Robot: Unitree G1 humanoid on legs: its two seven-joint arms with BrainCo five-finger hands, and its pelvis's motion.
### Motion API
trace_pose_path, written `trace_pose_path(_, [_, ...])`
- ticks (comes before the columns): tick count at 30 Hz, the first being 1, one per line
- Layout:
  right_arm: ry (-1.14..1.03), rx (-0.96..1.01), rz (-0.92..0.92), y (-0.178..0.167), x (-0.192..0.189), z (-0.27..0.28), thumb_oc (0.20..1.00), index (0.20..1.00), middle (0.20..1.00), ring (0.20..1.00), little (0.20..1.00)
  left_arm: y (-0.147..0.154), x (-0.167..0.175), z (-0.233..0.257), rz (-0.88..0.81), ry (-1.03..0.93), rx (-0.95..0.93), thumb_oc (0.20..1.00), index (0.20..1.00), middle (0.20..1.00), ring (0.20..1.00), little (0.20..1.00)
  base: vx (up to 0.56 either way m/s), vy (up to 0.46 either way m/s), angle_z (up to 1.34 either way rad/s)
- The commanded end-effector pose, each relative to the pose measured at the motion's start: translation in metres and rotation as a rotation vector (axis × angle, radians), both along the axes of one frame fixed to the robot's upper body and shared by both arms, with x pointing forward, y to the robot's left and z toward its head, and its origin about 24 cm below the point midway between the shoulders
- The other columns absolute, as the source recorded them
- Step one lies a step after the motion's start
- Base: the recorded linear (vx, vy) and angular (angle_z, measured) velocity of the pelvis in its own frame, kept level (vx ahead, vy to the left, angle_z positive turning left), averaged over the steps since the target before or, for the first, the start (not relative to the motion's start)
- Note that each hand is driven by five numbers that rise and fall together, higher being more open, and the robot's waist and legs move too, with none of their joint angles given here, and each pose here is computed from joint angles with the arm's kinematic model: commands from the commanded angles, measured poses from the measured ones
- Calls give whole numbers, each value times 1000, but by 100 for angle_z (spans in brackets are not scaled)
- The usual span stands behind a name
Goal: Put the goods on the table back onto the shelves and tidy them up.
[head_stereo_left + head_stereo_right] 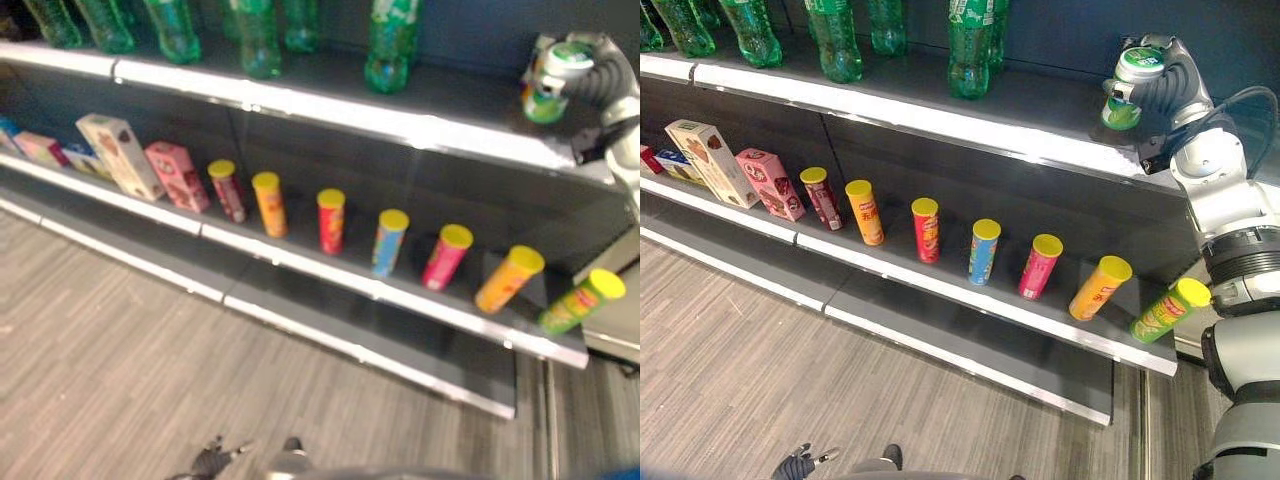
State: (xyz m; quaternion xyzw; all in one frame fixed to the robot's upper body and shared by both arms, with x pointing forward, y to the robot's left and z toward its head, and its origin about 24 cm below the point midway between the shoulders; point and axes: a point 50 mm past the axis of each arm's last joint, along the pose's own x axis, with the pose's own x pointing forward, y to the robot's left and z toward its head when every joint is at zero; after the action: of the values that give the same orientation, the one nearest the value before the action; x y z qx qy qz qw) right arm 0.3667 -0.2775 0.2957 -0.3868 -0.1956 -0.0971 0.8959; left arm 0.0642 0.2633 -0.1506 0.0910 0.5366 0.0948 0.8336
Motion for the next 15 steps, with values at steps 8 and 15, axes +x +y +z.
trace_pose_path(8, [-52,16,-8,-1,0,14,200,200,200,200,200,1,17,4,-55,-34,22,1000,1000,1000,1000,1000,0,0,0])
trace_pose_path(15, [-39,17,-17,-4,0,10,200,200,200,200,200,1,16,3,-66,-27,24,1000,1000,1000,1000,1000,0,0,0])
